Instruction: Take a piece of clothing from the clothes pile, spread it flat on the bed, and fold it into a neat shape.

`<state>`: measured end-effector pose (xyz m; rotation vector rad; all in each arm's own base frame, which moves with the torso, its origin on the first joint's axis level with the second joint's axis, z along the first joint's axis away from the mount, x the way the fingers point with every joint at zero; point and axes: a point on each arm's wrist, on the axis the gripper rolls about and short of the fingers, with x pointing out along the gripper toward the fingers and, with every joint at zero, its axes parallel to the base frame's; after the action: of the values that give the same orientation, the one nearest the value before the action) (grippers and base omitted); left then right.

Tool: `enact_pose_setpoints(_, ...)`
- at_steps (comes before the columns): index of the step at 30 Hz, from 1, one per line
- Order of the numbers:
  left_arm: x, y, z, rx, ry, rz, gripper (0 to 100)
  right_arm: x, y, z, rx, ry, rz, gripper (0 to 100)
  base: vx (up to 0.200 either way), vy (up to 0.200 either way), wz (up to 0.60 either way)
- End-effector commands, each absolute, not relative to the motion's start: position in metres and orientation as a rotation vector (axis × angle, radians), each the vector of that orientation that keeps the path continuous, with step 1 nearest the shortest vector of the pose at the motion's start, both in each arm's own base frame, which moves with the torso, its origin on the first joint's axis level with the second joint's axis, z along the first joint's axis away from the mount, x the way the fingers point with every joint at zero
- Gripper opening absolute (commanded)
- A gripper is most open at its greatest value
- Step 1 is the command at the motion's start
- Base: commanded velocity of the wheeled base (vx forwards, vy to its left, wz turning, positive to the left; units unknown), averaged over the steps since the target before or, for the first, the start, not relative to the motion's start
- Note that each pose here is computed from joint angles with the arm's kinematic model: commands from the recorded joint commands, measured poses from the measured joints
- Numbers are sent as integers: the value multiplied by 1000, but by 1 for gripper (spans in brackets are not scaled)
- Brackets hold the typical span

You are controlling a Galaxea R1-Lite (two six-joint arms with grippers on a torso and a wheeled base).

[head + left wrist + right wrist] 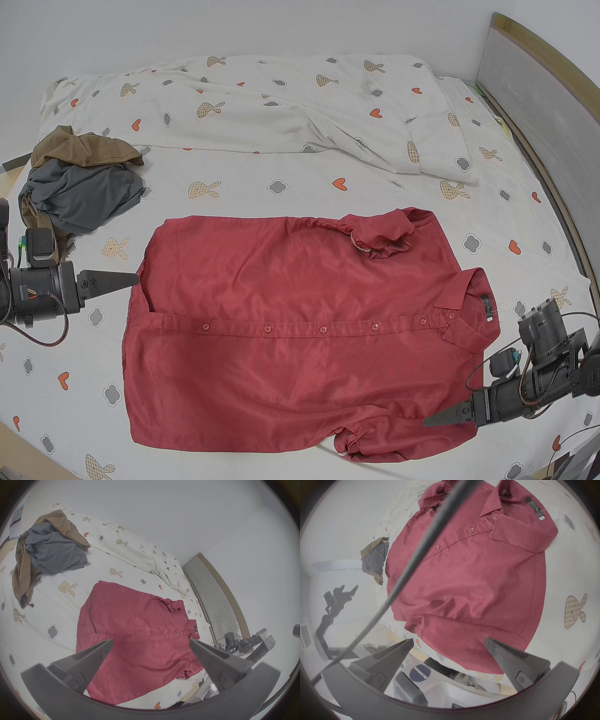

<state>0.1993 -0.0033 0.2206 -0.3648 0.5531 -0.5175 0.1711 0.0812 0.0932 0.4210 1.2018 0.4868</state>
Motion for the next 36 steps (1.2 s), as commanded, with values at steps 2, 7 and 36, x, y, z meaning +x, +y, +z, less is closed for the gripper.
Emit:
enact_pose_setpoints(2,201,-4,218,-368,565,-518,100,146,76,60,343,1263,547,100,0,0,0)
enact_pose_setpoints(7,203,-4,215,-371,578,-517,100,129,70,51,315,1298,605,100,0,0,0)
enact_pose_setpoints(36,207,-7,209,-372,603,-527,100,126,75,45,256,1336,777,100,0,0,0)
